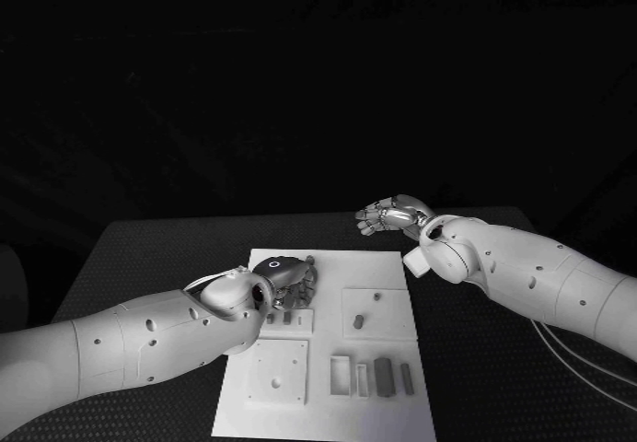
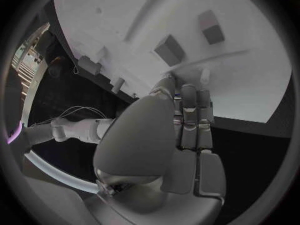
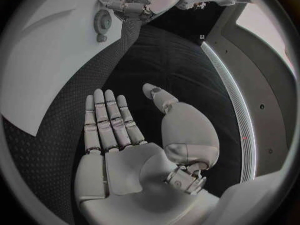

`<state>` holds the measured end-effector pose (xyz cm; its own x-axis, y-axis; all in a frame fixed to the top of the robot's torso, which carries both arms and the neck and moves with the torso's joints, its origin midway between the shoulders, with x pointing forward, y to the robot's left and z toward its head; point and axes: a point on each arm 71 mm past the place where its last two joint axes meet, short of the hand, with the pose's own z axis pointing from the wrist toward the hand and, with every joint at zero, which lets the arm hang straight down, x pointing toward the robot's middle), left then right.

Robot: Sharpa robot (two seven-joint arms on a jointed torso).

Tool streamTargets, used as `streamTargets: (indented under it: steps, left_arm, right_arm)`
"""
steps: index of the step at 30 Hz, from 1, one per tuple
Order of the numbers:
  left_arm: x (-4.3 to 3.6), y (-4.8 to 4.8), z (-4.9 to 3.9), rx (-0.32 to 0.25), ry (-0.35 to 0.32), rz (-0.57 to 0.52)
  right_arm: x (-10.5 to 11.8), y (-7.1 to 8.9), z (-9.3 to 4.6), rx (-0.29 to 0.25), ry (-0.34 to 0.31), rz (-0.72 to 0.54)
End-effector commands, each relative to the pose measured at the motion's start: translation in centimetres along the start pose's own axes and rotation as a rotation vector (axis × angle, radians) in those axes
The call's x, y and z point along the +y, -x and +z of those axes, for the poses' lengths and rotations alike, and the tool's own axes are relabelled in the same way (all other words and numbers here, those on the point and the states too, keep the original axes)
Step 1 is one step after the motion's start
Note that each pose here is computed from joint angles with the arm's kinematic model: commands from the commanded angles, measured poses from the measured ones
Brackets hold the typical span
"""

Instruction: Assemble the parts on the task board

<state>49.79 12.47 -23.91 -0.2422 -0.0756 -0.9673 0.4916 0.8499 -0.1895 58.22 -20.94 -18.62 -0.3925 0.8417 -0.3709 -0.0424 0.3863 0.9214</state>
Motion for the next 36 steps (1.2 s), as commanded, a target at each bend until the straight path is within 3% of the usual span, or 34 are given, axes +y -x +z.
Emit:
streamTargets:
  steps: [1, 10, 16, 20, 36]
  left_arm:
    - [0.14, 0.53, 0.0, -0.021, 0.011, -0.062]
    - [0.58, 2.57, -0.24, -0.044, 0.03, -0.139]
    - [1.75, 3.15, -0.7, -0.01, 0.062, -0.139]
    - [2.62, 3.18, -1.23, 0.004, 0.078, -0.135]
    - [4.67, 3.17, -2.78, 0.007, 0.12, -0.125]
  right_arm:
    - [0.1, -0.1, 0.0, 0.013, 0.012, 0.0]
    - [0.0, 0.1, -0.1, 0.01, 0.01, -0.001]
    - [-0.1, 0.3, -0.2, 0.006, 0.008, -0.002]
    - [-0.1, 0.2, -0.2, 0.007, 0.008, -0.002]
    - [-0.2, 0.4, -0.2, 0.003, 0.007, -0.002]
